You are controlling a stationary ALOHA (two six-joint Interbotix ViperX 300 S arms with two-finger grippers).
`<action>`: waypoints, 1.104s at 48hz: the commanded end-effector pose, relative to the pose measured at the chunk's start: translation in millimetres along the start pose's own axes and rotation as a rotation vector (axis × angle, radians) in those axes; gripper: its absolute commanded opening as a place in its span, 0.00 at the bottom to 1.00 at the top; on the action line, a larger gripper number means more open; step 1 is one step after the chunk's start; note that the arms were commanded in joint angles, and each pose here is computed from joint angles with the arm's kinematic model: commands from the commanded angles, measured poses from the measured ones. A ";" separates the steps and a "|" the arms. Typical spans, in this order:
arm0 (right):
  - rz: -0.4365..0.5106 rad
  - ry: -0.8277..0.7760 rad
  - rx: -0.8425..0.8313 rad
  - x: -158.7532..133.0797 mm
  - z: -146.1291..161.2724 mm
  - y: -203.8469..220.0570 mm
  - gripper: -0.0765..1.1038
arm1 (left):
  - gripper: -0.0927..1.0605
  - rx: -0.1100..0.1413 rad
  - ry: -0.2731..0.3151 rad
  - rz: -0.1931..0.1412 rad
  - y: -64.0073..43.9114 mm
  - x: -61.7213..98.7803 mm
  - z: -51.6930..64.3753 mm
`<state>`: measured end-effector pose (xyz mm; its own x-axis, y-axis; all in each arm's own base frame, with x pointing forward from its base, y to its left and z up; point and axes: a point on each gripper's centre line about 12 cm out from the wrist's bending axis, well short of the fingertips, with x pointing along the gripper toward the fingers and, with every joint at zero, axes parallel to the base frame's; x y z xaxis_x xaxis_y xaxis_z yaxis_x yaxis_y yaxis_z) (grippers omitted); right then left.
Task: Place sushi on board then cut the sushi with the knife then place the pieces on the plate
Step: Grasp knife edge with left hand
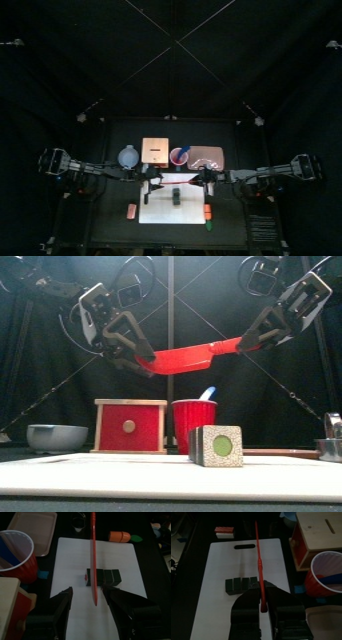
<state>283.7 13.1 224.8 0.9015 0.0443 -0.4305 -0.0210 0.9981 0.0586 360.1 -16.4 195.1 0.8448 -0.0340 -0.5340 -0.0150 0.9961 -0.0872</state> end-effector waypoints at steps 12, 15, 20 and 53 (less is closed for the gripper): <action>0.007 -0.021 0.003 2.6 8.3 2.3 0.30 | 0.69 0.027 -0.015 -0.003 -1.0 3.1 7.5; 0.007 -0.021 0.003 2.6 8.3 2.3 0.30 | 0.66 0.028 -0.011 -0.002 -0.9 4.3 6.7; 0.007 -0.021 0.003 2.6 8.3 2.3 0.30 | 0.62 0.028 -0.009 -0.004 -1.5 5.5 6.7; 0.006 -0.012 0.011 4.6 6.3 2.2 0.30 | 0.57 0.029 0.021 -0.001 -0.7 14.1 -1.4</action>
<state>286.1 14.0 217.2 0.8892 0.0459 -0.4552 -0.0178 0.9977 0.0659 365.1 -18.0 176.2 0.8149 -0.0367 -0.5785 -0.0019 0.9978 -0.0660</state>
